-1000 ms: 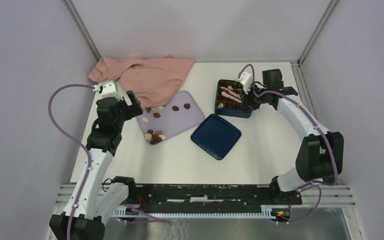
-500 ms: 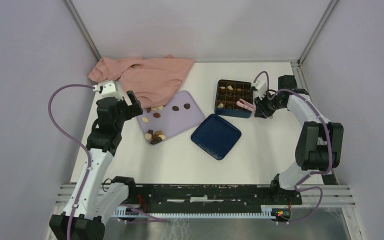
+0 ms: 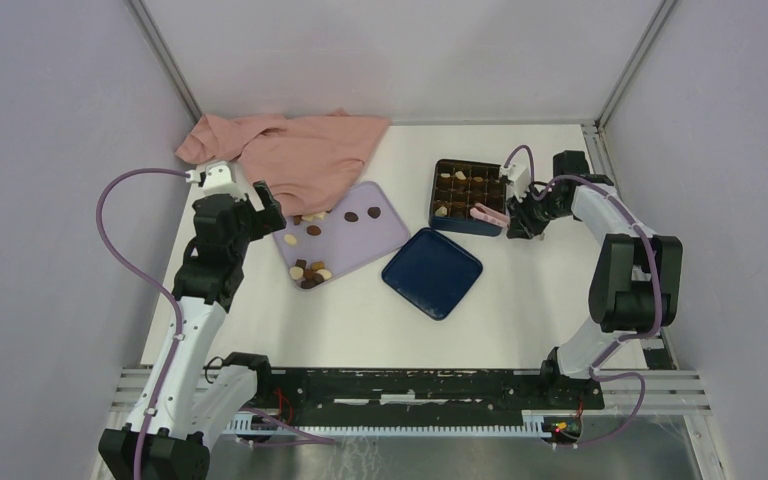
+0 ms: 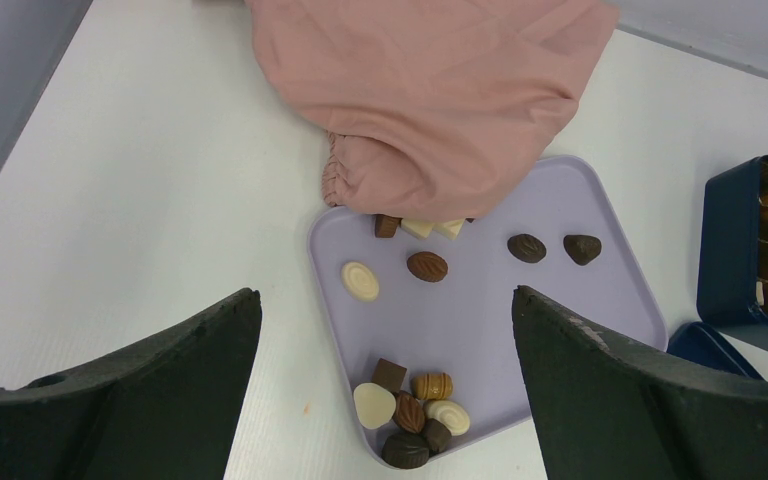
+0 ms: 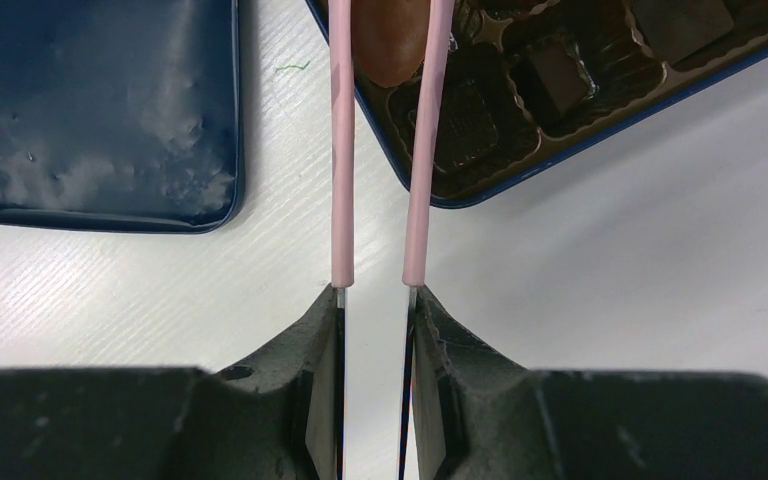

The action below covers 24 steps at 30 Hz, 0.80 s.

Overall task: Pack the chocolate
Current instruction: Place the fake chocolate in the packing box.

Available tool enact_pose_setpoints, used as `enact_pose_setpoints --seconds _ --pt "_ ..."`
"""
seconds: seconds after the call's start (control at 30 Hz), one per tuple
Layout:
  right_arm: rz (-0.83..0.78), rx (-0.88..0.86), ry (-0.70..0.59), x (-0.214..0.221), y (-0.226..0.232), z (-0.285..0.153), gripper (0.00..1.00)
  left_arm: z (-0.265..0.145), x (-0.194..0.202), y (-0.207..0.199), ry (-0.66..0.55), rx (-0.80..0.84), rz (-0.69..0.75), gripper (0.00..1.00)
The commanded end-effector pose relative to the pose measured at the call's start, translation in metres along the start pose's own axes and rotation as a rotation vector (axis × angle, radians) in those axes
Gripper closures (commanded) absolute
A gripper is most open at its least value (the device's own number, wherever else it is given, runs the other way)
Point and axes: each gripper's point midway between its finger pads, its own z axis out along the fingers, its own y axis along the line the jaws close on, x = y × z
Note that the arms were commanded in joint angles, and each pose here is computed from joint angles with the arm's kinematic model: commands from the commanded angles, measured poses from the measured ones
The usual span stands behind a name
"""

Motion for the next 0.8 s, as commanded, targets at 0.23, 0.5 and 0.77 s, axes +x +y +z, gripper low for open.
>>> enact_pose_setpoints --seconds 0.23,0.5,0.77 --pt "-0.034 -0.023 -0.045 -0.02 -0.006 0.002 0.7 0.001 -0.009 0.0 -0.038 0.013 0.05 0.0" --pt "-0.044 -0.016 -0.05 -0.026 -0.008 0.0 0.6 0.001 -0.009 0.0 -0.036 0.014 0.051 0.0" --pt "-0.056 -0.006 -0.062 -0.036 -0.012 -0.005 0.59 0.001 -0.01 0.0 -0.04 0.013 0.049 0.0"
